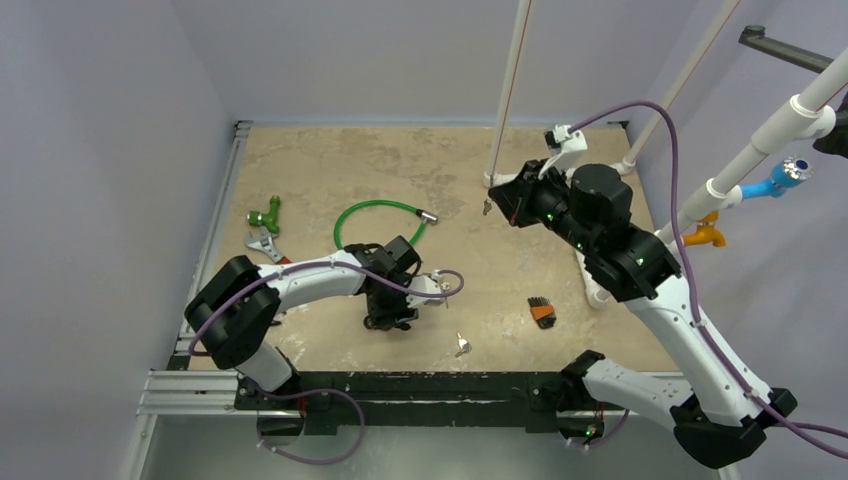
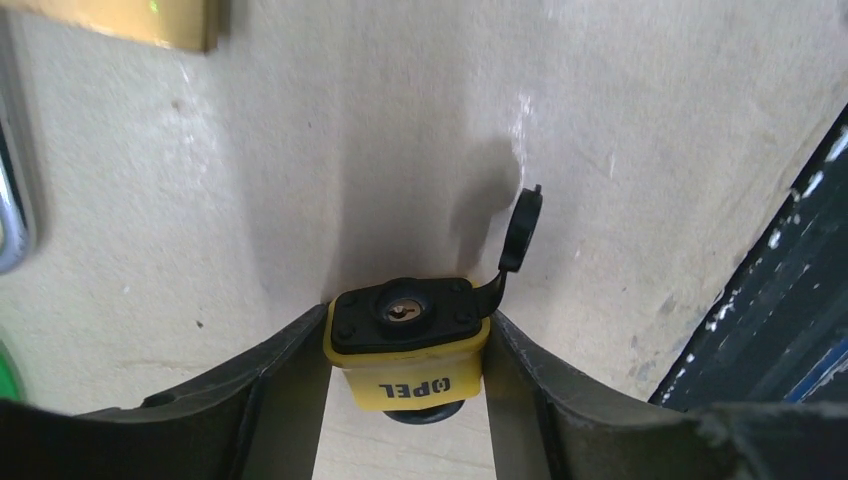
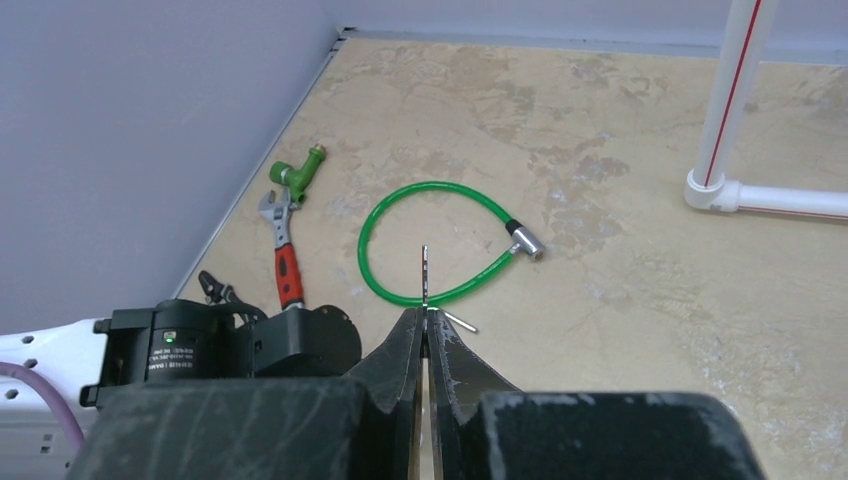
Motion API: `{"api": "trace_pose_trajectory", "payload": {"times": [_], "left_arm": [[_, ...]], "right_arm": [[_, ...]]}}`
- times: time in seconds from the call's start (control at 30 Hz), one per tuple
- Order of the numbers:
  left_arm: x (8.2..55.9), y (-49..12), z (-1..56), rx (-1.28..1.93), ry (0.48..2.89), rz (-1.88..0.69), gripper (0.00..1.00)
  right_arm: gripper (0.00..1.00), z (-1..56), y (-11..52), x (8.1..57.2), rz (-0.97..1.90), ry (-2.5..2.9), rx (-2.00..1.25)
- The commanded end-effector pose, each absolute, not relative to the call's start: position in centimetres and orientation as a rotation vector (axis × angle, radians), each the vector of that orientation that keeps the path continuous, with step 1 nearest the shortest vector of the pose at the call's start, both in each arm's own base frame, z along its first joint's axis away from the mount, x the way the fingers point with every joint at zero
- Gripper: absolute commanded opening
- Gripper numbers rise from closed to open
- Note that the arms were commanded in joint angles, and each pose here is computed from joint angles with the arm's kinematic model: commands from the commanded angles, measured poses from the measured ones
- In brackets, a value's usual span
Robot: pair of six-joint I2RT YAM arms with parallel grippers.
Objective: Unlock with the key
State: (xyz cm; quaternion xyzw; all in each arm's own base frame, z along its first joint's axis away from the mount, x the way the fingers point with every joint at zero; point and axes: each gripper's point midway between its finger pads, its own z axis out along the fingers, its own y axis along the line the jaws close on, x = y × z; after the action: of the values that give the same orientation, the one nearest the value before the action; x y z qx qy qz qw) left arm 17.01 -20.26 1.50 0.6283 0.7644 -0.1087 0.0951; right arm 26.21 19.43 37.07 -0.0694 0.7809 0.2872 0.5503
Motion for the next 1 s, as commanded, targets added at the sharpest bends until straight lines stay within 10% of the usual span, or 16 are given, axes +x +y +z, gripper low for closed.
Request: {"api": "trace_pose_trajectory", "payload": {"times": [0.0,0.37,0.73,0.97], "left_arm": [[17.7,-23.3,2.4,1.811,2.25,-0.357,0.51],[17.6,-33.0,4.5,1.857,2.012,-0.545,0.45],[16.8,-35.6,1.3,1.732,1.973,-0.666,0.89],[17.3,-34.0,2.7,1.571,2.018,-0.813,0.93]], "right_arm": [[0.0,39.0,18.4,26.0,0.659,1.779,-0.144],[0.0,39.0,17.4,25.6,0.625,1.783,-0.13],[0.0,39.3,17.1,25.4,0.616,1.789,-0.125],[0.0,38.9,17.0,25.4,0.604,1.809,-0.123]]}}
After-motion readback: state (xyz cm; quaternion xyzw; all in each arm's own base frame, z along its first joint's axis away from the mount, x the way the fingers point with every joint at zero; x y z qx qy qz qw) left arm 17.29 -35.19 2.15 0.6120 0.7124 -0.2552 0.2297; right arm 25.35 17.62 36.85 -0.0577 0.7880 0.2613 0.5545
